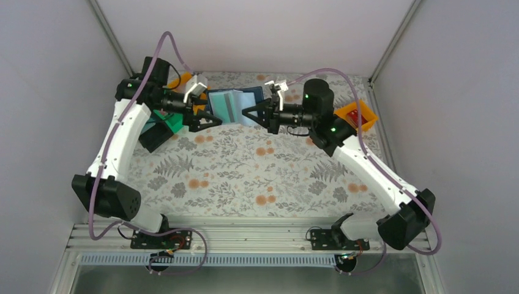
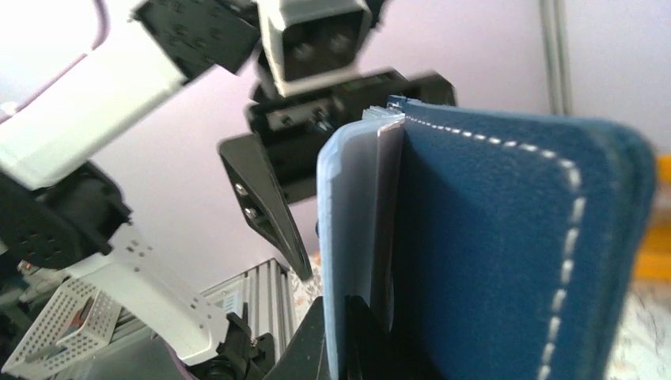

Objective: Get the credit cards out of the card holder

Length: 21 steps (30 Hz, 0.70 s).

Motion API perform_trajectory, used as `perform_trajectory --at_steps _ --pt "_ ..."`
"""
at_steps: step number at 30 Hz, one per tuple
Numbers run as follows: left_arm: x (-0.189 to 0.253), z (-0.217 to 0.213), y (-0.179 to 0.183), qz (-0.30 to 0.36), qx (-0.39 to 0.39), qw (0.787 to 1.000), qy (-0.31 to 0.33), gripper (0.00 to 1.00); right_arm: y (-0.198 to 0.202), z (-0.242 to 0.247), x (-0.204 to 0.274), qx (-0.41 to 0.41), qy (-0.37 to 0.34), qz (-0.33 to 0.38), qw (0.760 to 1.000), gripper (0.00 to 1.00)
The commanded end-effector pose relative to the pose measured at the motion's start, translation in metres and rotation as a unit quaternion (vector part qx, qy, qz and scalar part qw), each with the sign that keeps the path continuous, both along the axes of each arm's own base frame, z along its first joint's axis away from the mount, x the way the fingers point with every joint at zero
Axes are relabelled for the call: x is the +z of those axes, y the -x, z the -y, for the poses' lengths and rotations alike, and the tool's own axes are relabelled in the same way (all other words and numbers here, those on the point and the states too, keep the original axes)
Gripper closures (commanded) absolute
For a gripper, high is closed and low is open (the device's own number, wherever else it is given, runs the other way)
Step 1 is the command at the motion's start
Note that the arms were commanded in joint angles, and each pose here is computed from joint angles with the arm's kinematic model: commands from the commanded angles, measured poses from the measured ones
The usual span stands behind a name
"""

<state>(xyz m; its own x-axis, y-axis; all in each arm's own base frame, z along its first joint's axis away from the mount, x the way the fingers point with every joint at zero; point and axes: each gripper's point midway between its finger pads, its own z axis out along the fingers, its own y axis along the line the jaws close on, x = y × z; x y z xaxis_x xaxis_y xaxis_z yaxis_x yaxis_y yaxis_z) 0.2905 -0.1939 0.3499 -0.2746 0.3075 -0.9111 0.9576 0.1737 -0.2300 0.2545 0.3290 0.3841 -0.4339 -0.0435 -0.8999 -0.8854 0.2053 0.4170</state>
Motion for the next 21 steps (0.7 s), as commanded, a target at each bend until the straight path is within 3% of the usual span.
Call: perform_trajectory --at_steps 1,6,7,8,11,13,14,15,19,21 --pt "0.026 0.018 0.021 -0.011 -0.032 0.998 0.043 0.0 0.035 0.007 0.055 0.067 -0.056 0.121 0.989 0.96" --pt "0.049 0.036 0.042 0.003 -0.074 0.994 0.08 0.0 0.052 0.015 0.065 0.081 -0.065 0.161 0.981 0.96" --pt "0.051 0.042 0.051 0.007 -0.088 0.993 0.08 0.05 0.053 0.016 0.066 0.081 -0.064 0.163 0.981 0.96" --pt "0.052 0.046 0.058 0.012 -0.101 0.991 0.081 0.16 0.054 0.016 0.067 0.083 -0.064 0.165 0.981 0.96" --pt "0.062 0.048 0.071 0.017 -0.125 0.987 0.095 0.65 0.057 0.018 0.071 0.084 -0.063 0.173 0.979 0.96" --pt "0.065 0.047 0.072 0.029 -0.124 0.987 0.094 0.89 0.056 0.019 0.072 0.08 -0.06 0.175 0.979 0.96" --pt "0.066 0.046 0.073 0.032 -0.123 0.987 0.093 0.96 0.055 0.019 0.071 0.078 -0.058 0.174 0.98 0.96" --pt "0.067 0.046 0.074 0.033 -0.123 0.988 0.093 0.97 0.053 0.018 0.069 0.075 -0.052 0.171 0.981 0.94" --pt "0.066 0.044 0.075 0.056 -0.111 0.989 0.08 0.98 0.038 0.024 0.066 0.023 -0.015 0.168 0.985 0.56" --pt "0.064 0.042 0.067 0.077 -0.083 0.992 0.055 0.98 0.039 0.034 0.073 0.002 -0.006 0.187 0.982 0.44"
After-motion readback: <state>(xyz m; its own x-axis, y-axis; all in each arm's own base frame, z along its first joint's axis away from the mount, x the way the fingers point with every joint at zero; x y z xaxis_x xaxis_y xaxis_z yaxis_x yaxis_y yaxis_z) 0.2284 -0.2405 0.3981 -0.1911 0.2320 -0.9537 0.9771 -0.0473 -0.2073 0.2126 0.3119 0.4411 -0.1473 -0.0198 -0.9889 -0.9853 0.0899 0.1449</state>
